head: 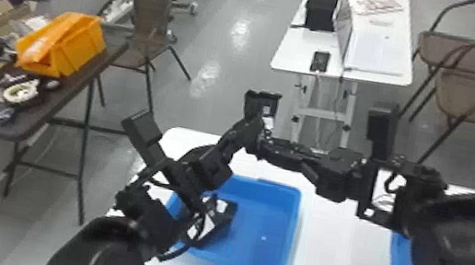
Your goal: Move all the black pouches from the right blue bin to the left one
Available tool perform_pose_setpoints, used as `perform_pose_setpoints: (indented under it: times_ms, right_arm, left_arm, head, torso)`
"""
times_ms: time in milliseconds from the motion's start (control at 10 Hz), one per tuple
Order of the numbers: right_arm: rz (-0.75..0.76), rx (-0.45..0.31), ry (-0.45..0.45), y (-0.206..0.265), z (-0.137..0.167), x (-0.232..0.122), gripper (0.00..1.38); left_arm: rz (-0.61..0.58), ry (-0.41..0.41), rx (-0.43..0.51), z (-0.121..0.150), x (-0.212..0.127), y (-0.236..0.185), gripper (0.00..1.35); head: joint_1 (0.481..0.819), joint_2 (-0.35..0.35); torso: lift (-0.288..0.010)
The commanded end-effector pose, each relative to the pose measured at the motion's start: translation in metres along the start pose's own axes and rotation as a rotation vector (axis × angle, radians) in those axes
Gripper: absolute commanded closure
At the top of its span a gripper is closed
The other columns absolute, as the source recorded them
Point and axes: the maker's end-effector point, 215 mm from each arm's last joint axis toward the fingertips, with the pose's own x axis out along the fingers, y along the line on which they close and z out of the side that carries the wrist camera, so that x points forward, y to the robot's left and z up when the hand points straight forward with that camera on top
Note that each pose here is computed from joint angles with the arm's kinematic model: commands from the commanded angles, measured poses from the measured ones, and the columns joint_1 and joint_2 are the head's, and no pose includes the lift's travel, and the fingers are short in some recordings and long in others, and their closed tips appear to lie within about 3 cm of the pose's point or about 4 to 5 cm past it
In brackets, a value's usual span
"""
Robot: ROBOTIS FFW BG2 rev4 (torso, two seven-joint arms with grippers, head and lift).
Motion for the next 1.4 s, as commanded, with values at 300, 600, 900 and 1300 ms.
perform_pose_setpoints:
  times_ms: [300,600,900,1300]
  right_arm:
    - [-0.014,0.059,-0.031,-0.011,-0.009,-0.002,0.46]
    - [-0.143,0.01,-0.035,-0.045,-0.019,-0.041,0.11]
    - [-0.351,-0.007,-0.044,-0.084,-0.032,-0.107,0.12]
    - [-0.398,0.034,-0.051,-0.092,-0.048,-0.127,0.12]
  left_arm:
    - [0.078,-0.069,0.023,0.014,-0.014,0.025,1.22]
    - [0.277,-0.049,0.262,0.013,-0.05,0.095,1.22]
    - [0.365,0.071,0.316,-0.045,-0.071,0.142,1.22]
    - [0.379,0.184,0.48,-0.092,-0.072,0.157,1.22]
  head:
    - [0.695,0.296]
    - [0.695,0.326]
    - [0.695,0.306]
    - [0.695,0.249]
  torso:
    - [0.01]
    - [0.01]
    - [0.01]
    - [0.01]
